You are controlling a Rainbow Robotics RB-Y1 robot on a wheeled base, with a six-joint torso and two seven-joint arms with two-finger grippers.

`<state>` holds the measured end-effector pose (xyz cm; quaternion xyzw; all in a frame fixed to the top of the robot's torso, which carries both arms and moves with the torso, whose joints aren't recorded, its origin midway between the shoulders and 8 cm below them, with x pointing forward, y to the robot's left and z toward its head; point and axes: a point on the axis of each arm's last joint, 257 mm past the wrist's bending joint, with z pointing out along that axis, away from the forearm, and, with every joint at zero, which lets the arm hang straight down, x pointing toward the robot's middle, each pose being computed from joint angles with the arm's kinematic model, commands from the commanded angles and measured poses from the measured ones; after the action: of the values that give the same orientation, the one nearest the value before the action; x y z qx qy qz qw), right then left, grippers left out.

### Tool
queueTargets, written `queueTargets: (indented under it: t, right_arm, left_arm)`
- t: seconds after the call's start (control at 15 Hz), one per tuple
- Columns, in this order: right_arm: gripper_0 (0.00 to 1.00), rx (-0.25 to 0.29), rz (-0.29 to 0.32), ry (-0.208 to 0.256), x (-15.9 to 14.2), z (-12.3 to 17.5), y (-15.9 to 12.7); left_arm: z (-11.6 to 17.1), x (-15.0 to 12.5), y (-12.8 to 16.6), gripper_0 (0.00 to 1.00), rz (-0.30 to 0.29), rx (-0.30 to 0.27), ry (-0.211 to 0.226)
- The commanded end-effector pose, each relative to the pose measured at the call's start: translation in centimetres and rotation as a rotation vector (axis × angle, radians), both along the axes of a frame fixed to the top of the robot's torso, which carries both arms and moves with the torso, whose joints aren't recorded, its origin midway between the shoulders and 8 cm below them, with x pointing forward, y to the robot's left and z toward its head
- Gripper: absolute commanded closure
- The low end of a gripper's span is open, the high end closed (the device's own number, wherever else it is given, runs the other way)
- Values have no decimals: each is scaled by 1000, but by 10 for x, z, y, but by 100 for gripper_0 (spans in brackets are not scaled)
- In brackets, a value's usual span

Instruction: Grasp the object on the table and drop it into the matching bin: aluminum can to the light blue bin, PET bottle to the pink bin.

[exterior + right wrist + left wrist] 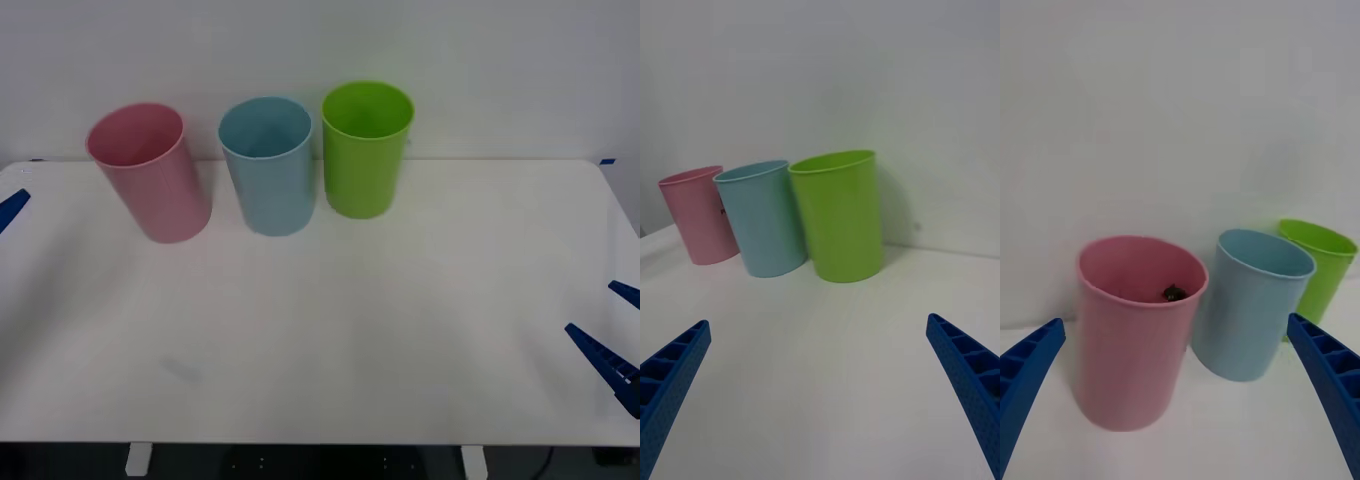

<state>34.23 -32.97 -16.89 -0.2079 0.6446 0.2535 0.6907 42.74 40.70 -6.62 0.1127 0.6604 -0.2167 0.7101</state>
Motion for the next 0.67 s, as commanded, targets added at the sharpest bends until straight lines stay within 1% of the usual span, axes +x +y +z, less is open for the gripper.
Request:
queueTargets:
  t: [0.07,0.13,0.33,0.47,0.53,0.67]
  right_arm:
    - [0,0,0,0,0,0,0]
    - [0,0,0,0,0,0,0]
    - [0,0,0,0,0,0,0]
    - [0,0,0,0,0,0,0]
    - [0,0,0,0,0,0,0]
    - [0,0,0,0,0,0,0]
  left_arm:
    - [-16,-33,11,0,-2,27,0]
    - [-23,-45,13,0,-3,55,-9]
    - [-48,-73,14,0,3,106,-5]
    - [-64,-85,13,0,10,146,-2]
    - [-74,-90,10,0,10,157,4]
    - [-85,-94,3,0,12,159,7]
